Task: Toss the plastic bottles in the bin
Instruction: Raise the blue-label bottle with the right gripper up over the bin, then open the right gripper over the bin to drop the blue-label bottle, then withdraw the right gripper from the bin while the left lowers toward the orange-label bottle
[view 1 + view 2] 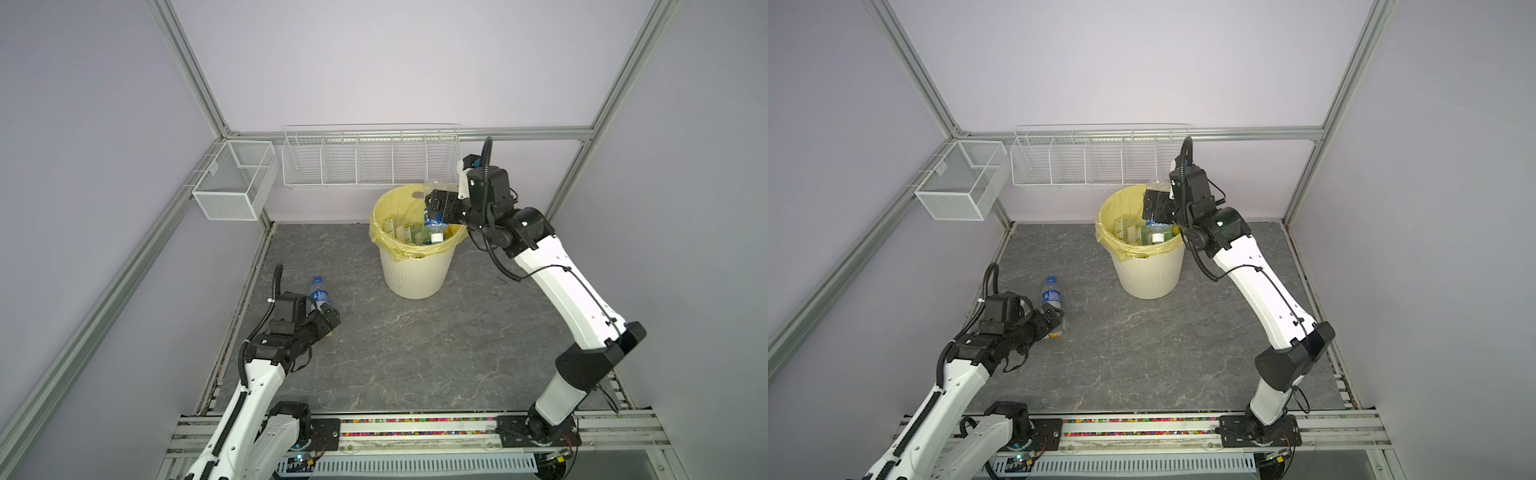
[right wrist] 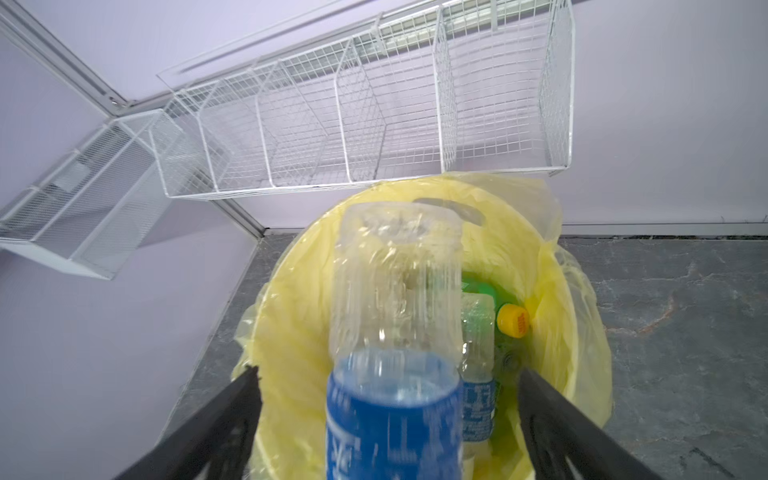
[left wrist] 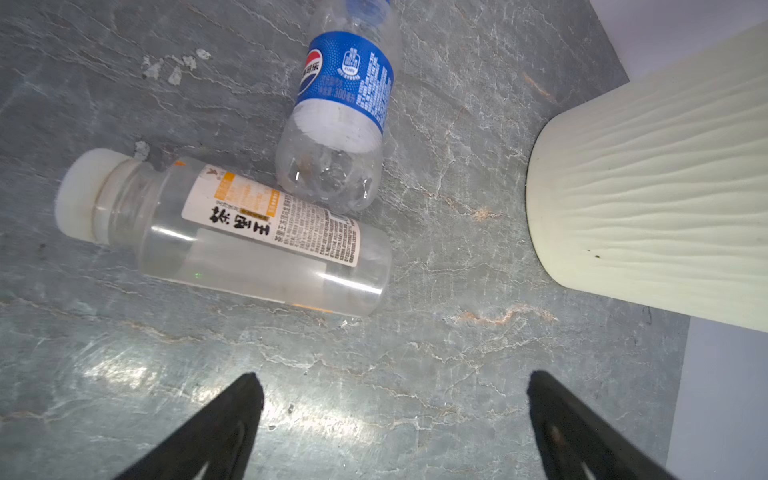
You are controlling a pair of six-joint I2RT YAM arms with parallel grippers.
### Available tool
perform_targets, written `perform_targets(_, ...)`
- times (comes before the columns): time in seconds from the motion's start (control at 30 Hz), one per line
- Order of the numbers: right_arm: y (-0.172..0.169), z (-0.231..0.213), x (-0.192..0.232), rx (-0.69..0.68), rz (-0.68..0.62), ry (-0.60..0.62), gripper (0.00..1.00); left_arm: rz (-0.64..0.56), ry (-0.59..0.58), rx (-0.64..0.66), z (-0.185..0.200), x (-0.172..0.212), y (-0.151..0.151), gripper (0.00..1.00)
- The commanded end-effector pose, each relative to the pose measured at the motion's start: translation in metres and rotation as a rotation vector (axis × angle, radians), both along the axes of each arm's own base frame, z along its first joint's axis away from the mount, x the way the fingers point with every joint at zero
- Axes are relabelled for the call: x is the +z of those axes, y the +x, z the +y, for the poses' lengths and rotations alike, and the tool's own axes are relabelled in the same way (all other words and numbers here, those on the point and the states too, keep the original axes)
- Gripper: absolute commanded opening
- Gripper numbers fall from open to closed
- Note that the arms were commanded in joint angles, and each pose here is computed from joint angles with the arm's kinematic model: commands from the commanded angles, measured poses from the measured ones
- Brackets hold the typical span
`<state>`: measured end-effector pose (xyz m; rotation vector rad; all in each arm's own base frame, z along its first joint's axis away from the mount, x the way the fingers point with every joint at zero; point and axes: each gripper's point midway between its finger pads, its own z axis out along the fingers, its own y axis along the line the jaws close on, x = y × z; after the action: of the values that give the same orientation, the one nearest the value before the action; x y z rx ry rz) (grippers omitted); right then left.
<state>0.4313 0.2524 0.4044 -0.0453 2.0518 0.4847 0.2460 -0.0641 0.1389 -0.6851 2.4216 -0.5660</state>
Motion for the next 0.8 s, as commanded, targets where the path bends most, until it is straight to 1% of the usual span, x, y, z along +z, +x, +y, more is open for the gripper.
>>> perform_targets(0.0,-0.016,-0.007,0.01,0.03,0.002,-0.012,0.88,-0.026,0.004,0.029,0.005,0.016,0.003,0.99)
perform_targets(0.1,-0.033,-0.018,0.015,0.026,-0.021,0.009,0.88,-0.031,0.004,0.03,0.005,0.018,0.003,0.99)
perform_targets(0.23,-0.064,-0.037,0.014,0.029,-0.04,0.04,0.88,-0.027,0.009,0.029,0.005,0.017,0.004,0.99)
perform_targets(0.37,-0.092,-0.054,-0.005,0.03,-0.016,0.031,0.88,-0.018,0.022,0.035,0.008,0.014,0.004,0.99)
perform_targets(0.5,-0.115,-0.068,-0.033,0.034,0.037,0.01,0.88,-0.011,0.029,0.041,0.009,0.012,0.003,0.99)
perform_targets(0.77,-0.143,-0.084,-0.082,0.029,0.129,-0.004,0.88,-0.002,0.044,0.058,0.013,0.012,0.002,0.99)
